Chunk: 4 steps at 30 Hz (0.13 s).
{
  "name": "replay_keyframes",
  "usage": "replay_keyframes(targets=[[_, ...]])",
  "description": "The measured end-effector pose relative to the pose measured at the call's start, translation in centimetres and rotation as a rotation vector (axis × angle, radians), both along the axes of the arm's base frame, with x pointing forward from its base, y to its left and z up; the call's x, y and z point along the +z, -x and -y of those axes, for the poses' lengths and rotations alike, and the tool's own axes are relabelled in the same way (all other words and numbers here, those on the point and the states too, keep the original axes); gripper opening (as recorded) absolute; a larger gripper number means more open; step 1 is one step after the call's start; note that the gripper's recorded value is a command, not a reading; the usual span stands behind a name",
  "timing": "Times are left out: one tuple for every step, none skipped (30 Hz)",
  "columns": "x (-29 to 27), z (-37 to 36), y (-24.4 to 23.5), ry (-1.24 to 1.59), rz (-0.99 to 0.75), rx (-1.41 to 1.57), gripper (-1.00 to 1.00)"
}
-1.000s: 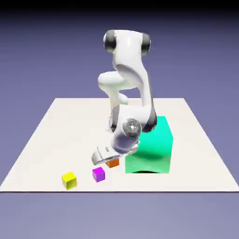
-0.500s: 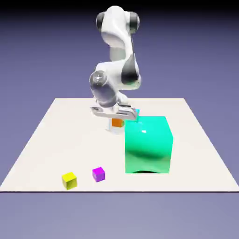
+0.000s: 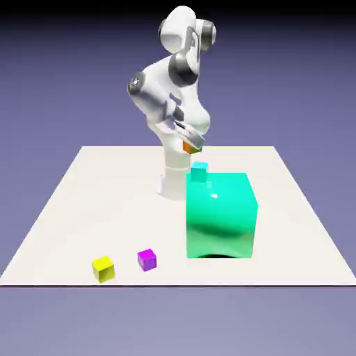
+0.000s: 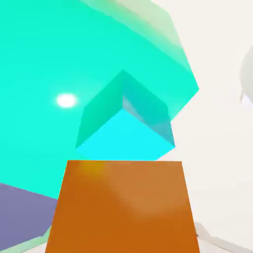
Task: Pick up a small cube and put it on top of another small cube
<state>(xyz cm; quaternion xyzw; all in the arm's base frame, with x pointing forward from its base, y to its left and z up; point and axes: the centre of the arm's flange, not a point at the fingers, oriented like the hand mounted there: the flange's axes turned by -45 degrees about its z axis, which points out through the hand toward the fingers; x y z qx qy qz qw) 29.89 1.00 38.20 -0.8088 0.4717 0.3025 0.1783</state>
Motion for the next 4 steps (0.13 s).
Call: replay_keyframes(targets=[[-1.35, -0.6, 0.47, 0.002, 0.0, -0.001, -1.0], [-1.7, -0.76, 0.61, 0.002, -0.001, -0.001, 1.0], [-1.71, -0.75, 0.62, 0.003, -0.002, 0.0, 1.0], [-1.71, -0.75, 0.62, 0.003, -0.002, 0.0, 1.0]])
